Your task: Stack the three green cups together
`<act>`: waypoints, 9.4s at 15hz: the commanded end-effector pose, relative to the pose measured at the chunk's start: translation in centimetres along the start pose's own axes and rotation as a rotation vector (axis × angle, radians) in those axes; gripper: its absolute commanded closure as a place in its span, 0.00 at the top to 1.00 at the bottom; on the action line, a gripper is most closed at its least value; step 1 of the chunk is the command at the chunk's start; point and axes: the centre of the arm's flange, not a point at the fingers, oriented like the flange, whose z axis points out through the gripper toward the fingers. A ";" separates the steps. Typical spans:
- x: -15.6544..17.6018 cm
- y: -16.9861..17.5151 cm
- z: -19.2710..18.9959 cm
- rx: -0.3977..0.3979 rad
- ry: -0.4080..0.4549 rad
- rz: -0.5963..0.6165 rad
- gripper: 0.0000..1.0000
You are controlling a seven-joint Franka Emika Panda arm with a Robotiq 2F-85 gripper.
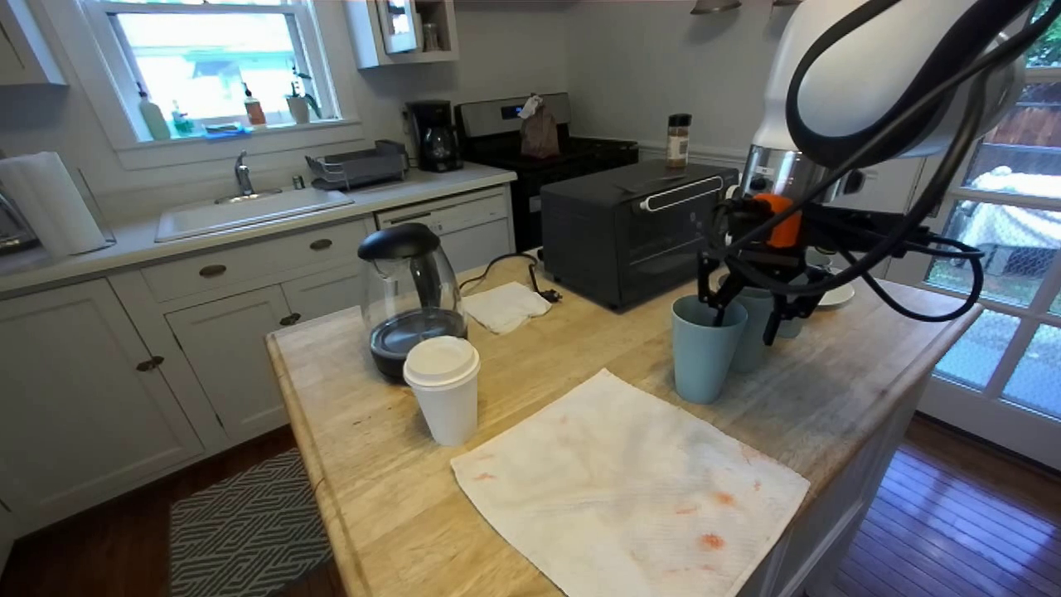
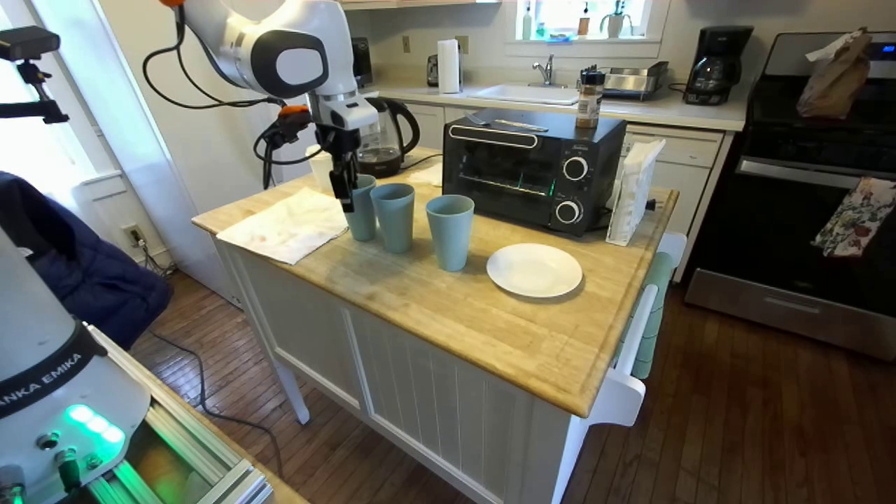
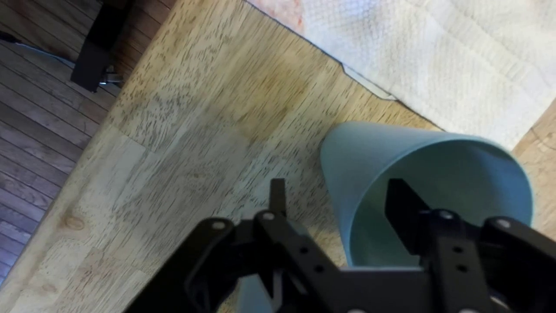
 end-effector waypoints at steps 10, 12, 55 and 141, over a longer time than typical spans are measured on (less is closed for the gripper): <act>0.3 -0.9 0.4 0.031 -0.018 0.045 0.01; -0.2 -0.9 -0.1 0.032 -0.014 0.034 0.01; 2.5 1.9 -17.0 0.242 0.076 0.092 0.01; 16.2 12.3 -14.7 0.153 0.193 -0.082 0.01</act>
